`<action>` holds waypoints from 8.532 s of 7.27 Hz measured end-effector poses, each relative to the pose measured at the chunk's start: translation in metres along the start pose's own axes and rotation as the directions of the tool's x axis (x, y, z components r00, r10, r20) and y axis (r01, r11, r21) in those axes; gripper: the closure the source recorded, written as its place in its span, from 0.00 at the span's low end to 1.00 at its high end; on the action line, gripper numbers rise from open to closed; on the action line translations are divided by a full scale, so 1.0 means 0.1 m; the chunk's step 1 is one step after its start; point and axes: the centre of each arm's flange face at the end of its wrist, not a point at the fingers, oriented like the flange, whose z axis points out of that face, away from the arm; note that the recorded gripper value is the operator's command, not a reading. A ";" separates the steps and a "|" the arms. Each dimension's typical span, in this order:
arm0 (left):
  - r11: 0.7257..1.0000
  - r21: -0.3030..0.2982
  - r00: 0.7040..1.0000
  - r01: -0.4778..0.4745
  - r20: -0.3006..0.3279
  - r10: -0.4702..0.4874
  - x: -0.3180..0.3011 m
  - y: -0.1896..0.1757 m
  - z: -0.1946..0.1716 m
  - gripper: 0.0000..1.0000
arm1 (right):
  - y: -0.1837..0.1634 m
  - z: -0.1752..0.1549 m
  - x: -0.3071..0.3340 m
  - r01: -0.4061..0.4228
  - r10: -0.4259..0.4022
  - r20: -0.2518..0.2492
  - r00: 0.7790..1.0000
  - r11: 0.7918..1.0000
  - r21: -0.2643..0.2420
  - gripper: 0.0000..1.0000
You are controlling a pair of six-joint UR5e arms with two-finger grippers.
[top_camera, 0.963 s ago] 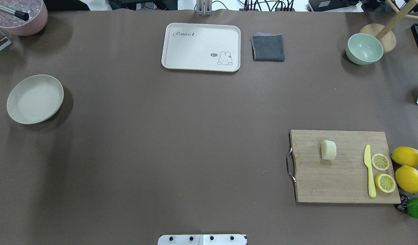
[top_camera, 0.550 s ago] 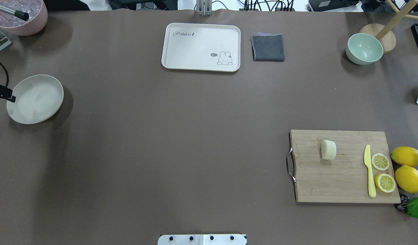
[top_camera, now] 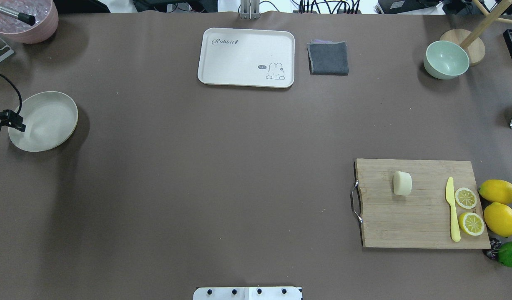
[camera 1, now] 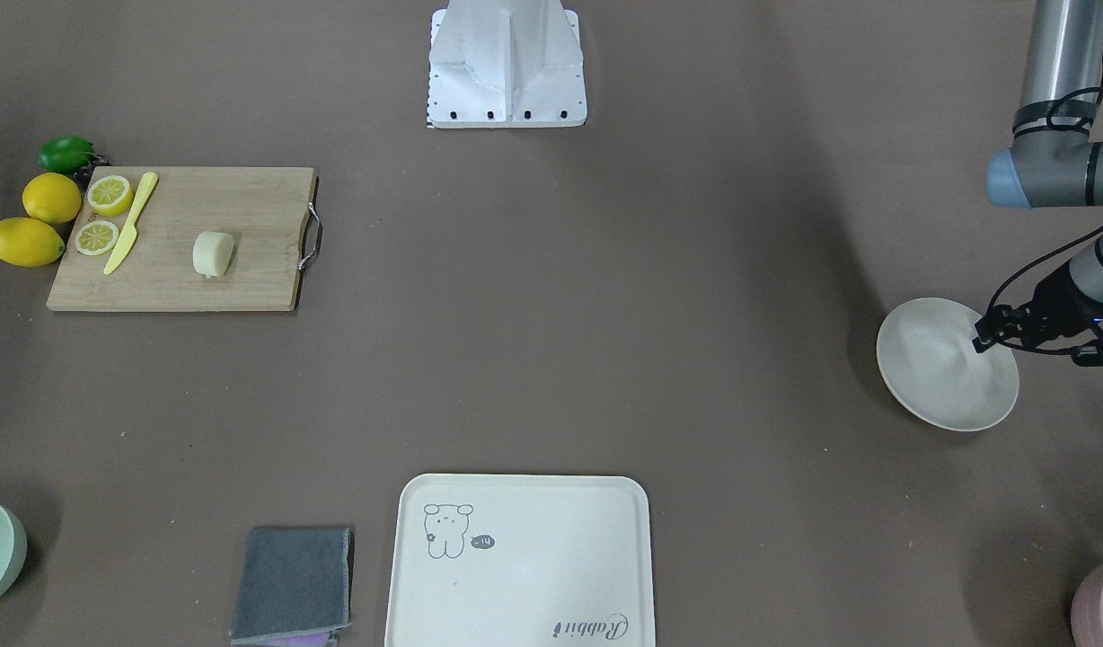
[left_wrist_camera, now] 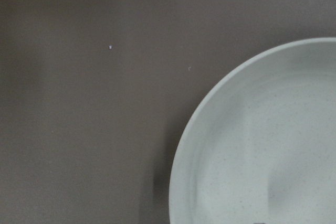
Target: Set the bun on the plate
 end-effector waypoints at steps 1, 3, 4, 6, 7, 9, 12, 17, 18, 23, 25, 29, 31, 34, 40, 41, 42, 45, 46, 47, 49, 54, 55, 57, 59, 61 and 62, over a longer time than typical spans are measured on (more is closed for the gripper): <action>1.000 -0.001 1.000 0.001 -0.001 -0.001 0.01 0.00 0.00 1.00 | 0.00 0.00 0.00 0.001 -0.001 -0.001 1.000 1.000 0.001 0.00; 1.000 0.005 1.000 0.014 -0.013 -0.014 0.08 -0.03 -0.04 1.00 | -0.01 -0.05 -0.04 0.007 -0.007 -0.003 1.000 1.000 0.009 0.00; 1.000 0.017 0.999 0.015 -0.028 -0.015 0.18 -0.06 -0.12 1.00 | -0.04 -0.11 -0.13 0.011 -0.011 -0.005 1.000 1.000 0.022 0.00; 0.997 0.031 0.991 0.064 -0.119 -0.060 0.63 -0.10 -0.48 1.00 | -0.12 -0.23 -0.49 0.004 -0.004 -0.005 1.000 0.999 0.045 0.00; 0.994 0.034 0.981 0.105 -0.166 -0.098 0.94 -0.12 -0.71 1.00 | -0.18 -0.23 -0.74 0.006 -0.006 0.002 1.000 0.999 0.046 0.00; 0.985 0.006 0.961 0.170 -0.221 -0.164 1.80 -0.01 -1.05 1.00 | -0.27 -0.19 -1.36 -0.020 0.019 0.024 1.000 0.999 0.036 0.00; 0.968 -0.039 0.933 0.248 -0.260 -0.249 3.45 0.39 -1.01 1.00 | -0.24 0.11 -2.36 -0.094 0.091 0.086 0.992 0.995 0.038 0.00; 0.963 -0.050 0.924 0.266 -0.270 -0.269 5.42 1.28 -0.53 1.00 | 0.15 0.95 -3.33 -0.229 0.227 0.090 0.970 0.973 0.009 0.00; 0.963 -0.048 0.925 0.266 -0.270 -0.269 5.54 1.37 -0.48 1.00 | 0.21 1.06 -3.45 -0.238 0.237 0.078 0.968 0.971 0.000 0.01; 0.965 -0.053 0.926 0.257 -0.272 -0.262 5.64 1.49 -0.42 1.00 | 0.30 1.39 -3.71 -0.241 0.240 0.032 0.970 0.971 0.001 0.08; 0.965 -0.054 0.926 0.256 -0.274 -0.261 5.65 1.50 -0.43 1.00 | 0.23 1.43 -3.77 -0.236 0.235 0.031 0.971 0.972 0.011 0.13; 0.966 -0.054 0.925 0.251 -0.281 -0.256 5.69 1.50 -0.45 0.02 | 0.18 1.49 -3.74 -0.235 0.235 0.017 0.972 0.972 0.020 0.50; 0.967 -0.052 0.923 0.250 -0.291 -0.254 5.71 1.50 -0.51 0.02 | 0.17 1.48 -3.72 -0.236 0.236 0.012 0.972 0.971 0.030 0.67; 0.967 -0.045 0.916 0.249 -0.314 -0.250 5.71 1.48 -0.66 0.02 | 0.06 1.40 -3.81 -0.237 0.236 0.030 0.971 0.970 0.047 0.68; 0.978 0.032 0.943 0.205 -0.273 -0.188 4.44 1.47 -0.91 0.02 | -0.76 0.81 -5.74 -0.153 0.141 0.098 0.985 0.979 0.134 0.68; 0.985 0.055 0.962 0.164 -0.230 -0.147 3.89 1.41 -0.94 0.02 | -0.87 0.88 -6.16 -0.129 0.115 0.098 0.988 0.981 0.146 0.66; 0.990 0.065 0.976 0.124 -0.190 -0.110 3.31 1.33 -0.99 0.02 | -0.99 0.98 -6.56 -0.109 0.096 0.094 0.991 0.982 0.151 0.66; 0.997 0.079 0.992 0.021 -0.127 -0.011 1.85 1.13 -1.25 0.02 | -1.02 1.30 -7.25 -0.082 0.073 0.080 0.994 0.990 0.118 0.58; 0.997 0.079 0.992 0.012 -0.127 -0.002 1.71 1.10 -1.31 0.02 | -0.95 1.38 -7.35 -0.077 0.069 0.075 0.995 0.991 0.110 0.58; 0.997 0.081 0.991 0.008 -0.130 0.002 1.68 1.08 -1.33 0.02 | -0.90 1.45 -7.39 -0.075 0.068 0.069 0.995 0.991 0.106 0.57; 0.997 0.082 0.991 0.009 -0.132 0.002 1.67 1.06 -1.34 0.02 | -0.86 1.54 -7.41 -0.076 0.070 0.053 0.996 0.992 0.105 0.55; 0.996 0.083 0.991 0.014 -0.133 -0.003 1.67 1.05 -1.35 0.02 | -0.84 1.67 -7.41 -0.077 0.075 0.030 0.997 0.991 0.107 0.00; 0.996 0.083 0.991 0.015 -0.133 -0.004 1.67 1.05 -1.35 0.02 | -0.85 1.66 -7.41 -0.078 0.075 0.031 0.997 0.991 0.109 0.00; 0.996 0.086 0.992 0.017 -0.129 -0.005 1.66 1.05 -1.35 0.02 | -0.91 1.50 -7.37 -0.084 0.078 0.049 0.996 0.988 0.127 0.00; 0.995 0.098 0.993 0.018 -0.116 -0.007 1.48 1.03 -1.41 0.02 | -1.03 1.10 -6.90 -0.104 0.096 0.064 0.993 0.983 0.150 0.00; 0.992 0.114 0.996 -0.052 -0.065 0.060 0.83 1.03 -1.53 0.02 | -1.19 0.68 -5.79 -0.087 0.079 0.062 0.995 0.987 0.136 0.00; 0.989 0.113 0.994 -0.091 -0.048 0.097 0.38 0.99 -1.59 0.02 | -1.26 0.60 -5.12 -0.059 0.055 0.039 0.998 0.991 0.119 0.00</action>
